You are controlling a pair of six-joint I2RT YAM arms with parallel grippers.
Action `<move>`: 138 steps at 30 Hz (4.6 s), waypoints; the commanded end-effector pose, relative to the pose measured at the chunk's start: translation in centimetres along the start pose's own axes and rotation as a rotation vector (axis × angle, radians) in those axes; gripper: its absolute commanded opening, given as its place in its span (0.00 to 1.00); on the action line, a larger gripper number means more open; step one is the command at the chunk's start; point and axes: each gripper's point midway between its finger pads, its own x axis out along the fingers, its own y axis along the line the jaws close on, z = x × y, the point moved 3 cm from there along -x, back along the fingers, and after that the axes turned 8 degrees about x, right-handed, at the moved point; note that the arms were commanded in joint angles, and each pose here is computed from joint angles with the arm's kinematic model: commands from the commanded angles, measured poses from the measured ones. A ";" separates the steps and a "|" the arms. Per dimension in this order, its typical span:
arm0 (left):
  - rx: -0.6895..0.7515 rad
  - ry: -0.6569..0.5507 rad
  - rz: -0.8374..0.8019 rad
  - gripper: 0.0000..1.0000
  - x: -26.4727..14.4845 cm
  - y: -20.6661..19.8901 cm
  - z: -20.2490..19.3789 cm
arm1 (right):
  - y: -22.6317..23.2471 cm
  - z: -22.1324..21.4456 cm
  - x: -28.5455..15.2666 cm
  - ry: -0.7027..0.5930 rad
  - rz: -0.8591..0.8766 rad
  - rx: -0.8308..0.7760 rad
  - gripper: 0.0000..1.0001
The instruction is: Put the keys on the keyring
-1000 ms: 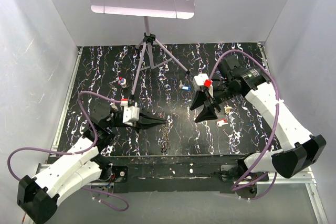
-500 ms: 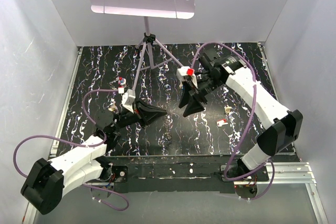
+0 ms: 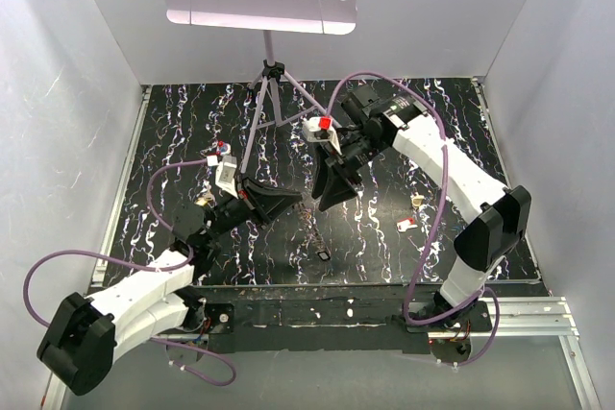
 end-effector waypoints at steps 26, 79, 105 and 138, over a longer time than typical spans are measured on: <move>0.122 0.101 -0.045 0.00 -1.0 -0.8 -0.1 | -1.0 -12.9 -9.3 -0.184 -0.540 0.314 0.65; 0.036 0.029 -0.077 0.00 1.6 -0.2 0.8 | -2.3 1.7 1.0 -0.056 -0.197 0.130 0.27; 0.018 0.046 -0.049 0.00 1.0 0.1 0.2 | -0.2 1.5 1.9 -0.039 -0.094 0.077 0.01; -0.045 0.203 -0.019 0.33 -0.3 -0.5 -0.2 | -0.7 1.0 2.0 -0.030 -0.097 0.095 0.01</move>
